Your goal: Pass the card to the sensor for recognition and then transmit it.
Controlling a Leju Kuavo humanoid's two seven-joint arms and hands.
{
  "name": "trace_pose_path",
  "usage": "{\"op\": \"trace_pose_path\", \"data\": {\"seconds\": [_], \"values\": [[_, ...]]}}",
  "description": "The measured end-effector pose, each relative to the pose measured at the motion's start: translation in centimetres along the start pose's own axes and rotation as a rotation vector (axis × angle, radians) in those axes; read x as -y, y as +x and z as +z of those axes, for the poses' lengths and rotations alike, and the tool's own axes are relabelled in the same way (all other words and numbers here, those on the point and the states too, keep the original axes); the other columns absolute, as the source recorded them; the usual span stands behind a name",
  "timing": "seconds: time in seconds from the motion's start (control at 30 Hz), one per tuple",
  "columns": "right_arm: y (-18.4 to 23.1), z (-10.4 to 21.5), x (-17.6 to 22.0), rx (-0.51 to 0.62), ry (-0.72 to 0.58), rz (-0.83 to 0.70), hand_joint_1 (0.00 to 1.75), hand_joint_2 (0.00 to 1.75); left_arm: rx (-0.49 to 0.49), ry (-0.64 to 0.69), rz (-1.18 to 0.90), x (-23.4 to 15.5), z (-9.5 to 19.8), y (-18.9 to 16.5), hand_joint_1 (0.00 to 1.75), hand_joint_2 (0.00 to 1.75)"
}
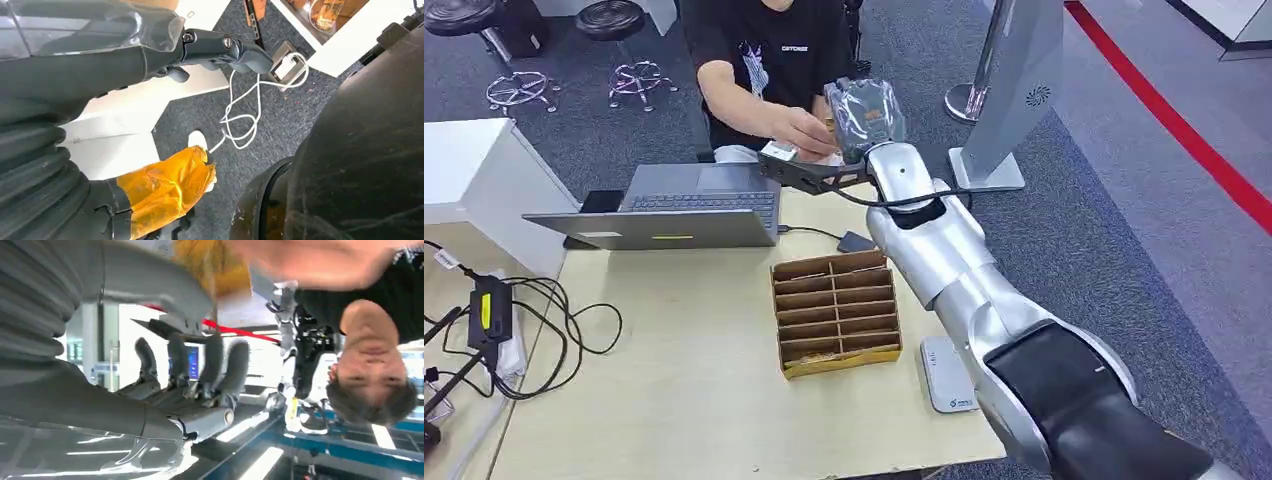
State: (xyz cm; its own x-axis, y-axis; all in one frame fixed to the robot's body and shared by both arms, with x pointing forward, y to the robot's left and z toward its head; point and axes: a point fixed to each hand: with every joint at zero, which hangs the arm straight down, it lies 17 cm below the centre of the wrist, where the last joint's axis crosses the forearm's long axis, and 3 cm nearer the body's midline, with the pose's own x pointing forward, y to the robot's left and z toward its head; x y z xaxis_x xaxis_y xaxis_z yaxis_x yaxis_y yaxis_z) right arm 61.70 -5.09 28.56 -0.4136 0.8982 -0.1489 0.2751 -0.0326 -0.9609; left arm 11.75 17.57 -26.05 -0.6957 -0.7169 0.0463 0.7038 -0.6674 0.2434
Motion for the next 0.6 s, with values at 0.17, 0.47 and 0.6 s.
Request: {"op": "trace_pose_path", "data": {"seconds": [0.17,0.47,0.6], "values": [[-0.1,0.5,0.5,0.02,-0.058,-0.045,0.0,1.75,-0.005,0.002,0.002,0.0,0.0,-0.1,0.0,1.75],[-6.5,5.6,-1.0,-0.062,-0.174,-0.282,0.0,1.75,-0.027,0.003,0.037,0.6,0.0,-0.3,0.0,1.75],[-11.5,9.8,-3.8,-0.153,-0.19,-0.531,0.0,1.75,-0.033,0.005,0.068,1.0,-0.1,-0.3,0.0,1.75]]}}
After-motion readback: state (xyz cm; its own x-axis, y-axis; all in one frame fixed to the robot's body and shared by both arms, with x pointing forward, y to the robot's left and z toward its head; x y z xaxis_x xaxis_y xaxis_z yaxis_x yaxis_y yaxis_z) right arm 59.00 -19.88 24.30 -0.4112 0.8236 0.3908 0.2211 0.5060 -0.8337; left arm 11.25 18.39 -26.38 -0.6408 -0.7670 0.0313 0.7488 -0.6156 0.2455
